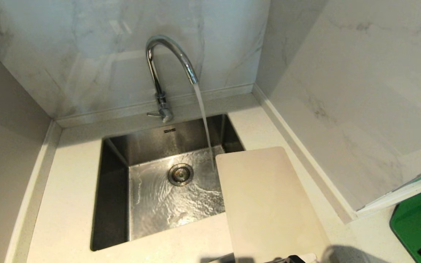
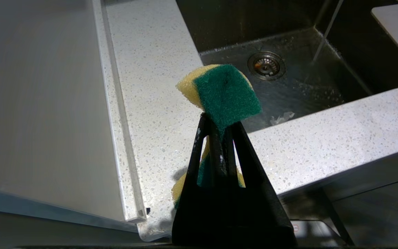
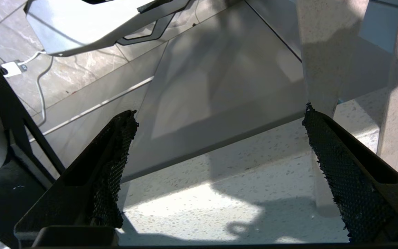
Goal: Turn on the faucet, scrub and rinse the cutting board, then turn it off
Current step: Pick up the cutting board
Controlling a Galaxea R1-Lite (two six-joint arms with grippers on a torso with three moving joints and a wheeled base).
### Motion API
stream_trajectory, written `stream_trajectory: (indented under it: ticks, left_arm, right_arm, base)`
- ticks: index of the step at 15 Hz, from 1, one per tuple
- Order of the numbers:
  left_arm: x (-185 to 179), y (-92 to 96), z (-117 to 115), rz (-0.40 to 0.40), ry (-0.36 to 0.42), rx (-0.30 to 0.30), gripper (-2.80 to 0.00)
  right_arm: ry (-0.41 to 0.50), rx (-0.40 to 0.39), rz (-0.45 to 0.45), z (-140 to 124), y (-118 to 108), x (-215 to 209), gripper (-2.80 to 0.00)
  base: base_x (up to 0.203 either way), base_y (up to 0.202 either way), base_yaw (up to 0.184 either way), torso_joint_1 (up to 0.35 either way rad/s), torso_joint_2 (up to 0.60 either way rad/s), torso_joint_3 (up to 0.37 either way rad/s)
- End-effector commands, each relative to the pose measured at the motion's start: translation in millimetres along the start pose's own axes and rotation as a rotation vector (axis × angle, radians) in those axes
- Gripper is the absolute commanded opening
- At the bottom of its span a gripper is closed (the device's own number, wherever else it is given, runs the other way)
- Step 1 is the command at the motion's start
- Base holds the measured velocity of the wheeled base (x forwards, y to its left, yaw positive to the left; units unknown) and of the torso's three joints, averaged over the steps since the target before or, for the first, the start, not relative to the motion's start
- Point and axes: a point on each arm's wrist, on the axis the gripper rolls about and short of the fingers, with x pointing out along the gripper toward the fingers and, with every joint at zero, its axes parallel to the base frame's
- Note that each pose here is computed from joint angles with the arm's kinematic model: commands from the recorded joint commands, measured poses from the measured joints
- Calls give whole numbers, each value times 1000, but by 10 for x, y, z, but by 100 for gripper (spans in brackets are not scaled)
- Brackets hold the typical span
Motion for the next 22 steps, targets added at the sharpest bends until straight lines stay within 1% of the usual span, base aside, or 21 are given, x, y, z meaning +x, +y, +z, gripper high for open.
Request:
stream_trajectory:
  ticks: [1, 6, 7, 10, 12, 13, 15, 18, 19, 20, 21, 22]
  left_arm:
    - [1, 0, 2, 0, -1, 0, -280]
    - [0, 0, 1, 0, -1, 0, -280]
    - [1, 0, 2, 0, -1, 0, -280]
    - [1, 0, 1, 0, 1, 0, -280]
    - [1, 0, 1, 0, 1, 0, -280]
    - [1, 0, 1, 0, 1, 0, -280]
    - [1, 0, 1, 0, 1, 0, -280]
    - [1, 0, 1, 0, 1, 2, -280]
    - [1, 0, 1, 0, 1, 64, -280]
    - [1, 0, 1, 0, 1, 188, -280]
    - [1, 0, 1, 0, 1, 298, -280]
    - [1, 0, 1, 0, 1, 320, -280]
  right_arm:
    - [0, 2, -7, 18, -40, 12, 0]
    - [-28, 46, -54, 127, -287, 6, 0]
    - [-22, 46, -60, 125, -316, 10, 0]
    - [-10, 35, -61, 130, -338, 38, 0]
    - [-7, 51, -70, 124, -407, 49, 0]
    - [9, 57, -63, 110, -422, 89, 0]
    - [21, 59, -56, 99, -419, 119, 0]
    - [16, 62, -60, 115, -436, 122, 0]
    - [20, 69, -60, 103, -448, 125, 0]
    - [27, 76, -59, 90, -461, 138, 0]
    - [37, 82, -56, 77, -473, 163, 0]
    - [43, 83, -52, 66, -470, 173, 0]
  base:
    - [0, 0, 0, 0, 0, 0]
    - [0, 0, 0, 0, 0, 0]
    - [0, 0, 0, 0, 0, 0]
    - [0, 0, 0, 0, 0, 0]
    - [0, 0, 0, 0, 0, 0]
    - [0, 0, 0, 0, 0, 0]
    - [0, 0, 0, 0, 0, 0]
    - [0, 0, 0, 0, 0, 0]
    - [0, 0, 0, 0, 0, 0]
    - [0, 0, 0, 0, 0, 0]
    - [0, 0, 0, 0, 0, 0]
    - [0, 0, 0, 0, 0, 0]
